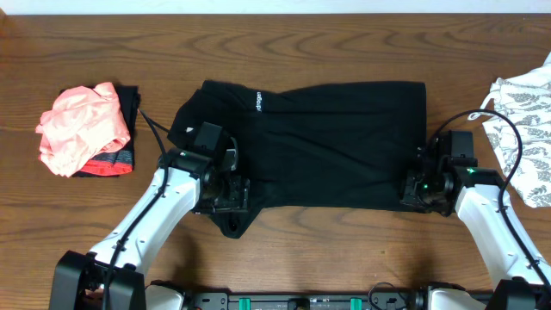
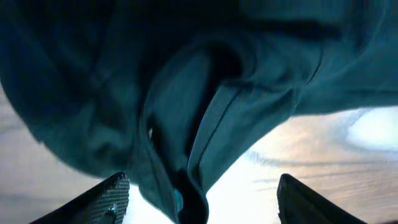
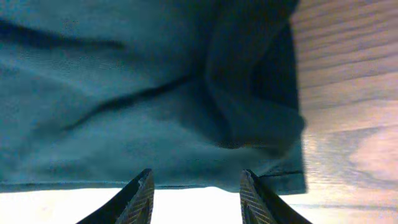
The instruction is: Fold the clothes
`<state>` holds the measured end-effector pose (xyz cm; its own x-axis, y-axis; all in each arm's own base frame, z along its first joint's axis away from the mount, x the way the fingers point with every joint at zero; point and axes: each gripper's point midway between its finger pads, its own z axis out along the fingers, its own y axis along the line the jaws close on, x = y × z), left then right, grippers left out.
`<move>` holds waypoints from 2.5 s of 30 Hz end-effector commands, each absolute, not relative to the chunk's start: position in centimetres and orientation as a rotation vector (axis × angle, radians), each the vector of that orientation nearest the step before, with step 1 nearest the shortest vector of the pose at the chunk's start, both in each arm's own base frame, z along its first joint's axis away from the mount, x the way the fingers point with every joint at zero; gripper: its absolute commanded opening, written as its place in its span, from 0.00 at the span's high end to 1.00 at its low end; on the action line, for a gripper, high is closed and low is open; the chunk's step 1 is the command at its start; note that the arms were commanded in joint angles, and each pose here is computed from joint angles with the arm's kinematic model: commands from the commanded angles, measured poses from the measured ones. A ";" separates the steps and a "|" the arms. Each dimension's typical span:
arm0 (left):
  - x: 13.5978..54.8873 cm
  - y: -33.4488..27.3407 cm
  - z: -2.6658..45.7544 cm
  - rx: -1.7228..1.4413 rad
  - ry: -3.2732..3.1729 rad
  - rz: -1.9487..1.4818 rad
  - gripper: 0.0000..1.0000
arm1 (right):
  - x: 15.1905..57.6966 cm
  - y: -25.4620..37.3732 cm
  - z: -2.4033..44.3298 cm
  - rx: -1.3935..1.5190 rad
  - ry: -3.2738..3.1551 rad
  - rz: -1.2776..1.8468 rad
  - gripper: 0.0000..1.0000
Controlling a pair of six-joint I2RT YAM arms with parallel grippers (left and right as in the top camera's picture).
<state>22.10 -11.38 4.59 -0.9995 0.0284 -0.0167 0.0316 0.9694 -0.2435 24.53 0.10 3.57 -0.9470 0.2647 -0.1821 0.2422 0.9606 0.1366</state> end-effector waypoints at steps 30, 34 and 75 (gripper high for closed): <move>10.2 -8.4 3.5 -0.393 3.609 -0.170 0.94 | 24.2 -1.0 3.2 0.450 2.913 0.065 0.64; 9.2 -9.8 4.3 -0.451 3.658 -0.321 0.94 | 24.3 -1.0 3.2 0.450 2.909 0.065 0.64; 26.2 -8.9 0.0 -0.156 2.937 -0.130 0.91 | 24.2 -1.0 3.2 0.434 2.918 0.064 0.61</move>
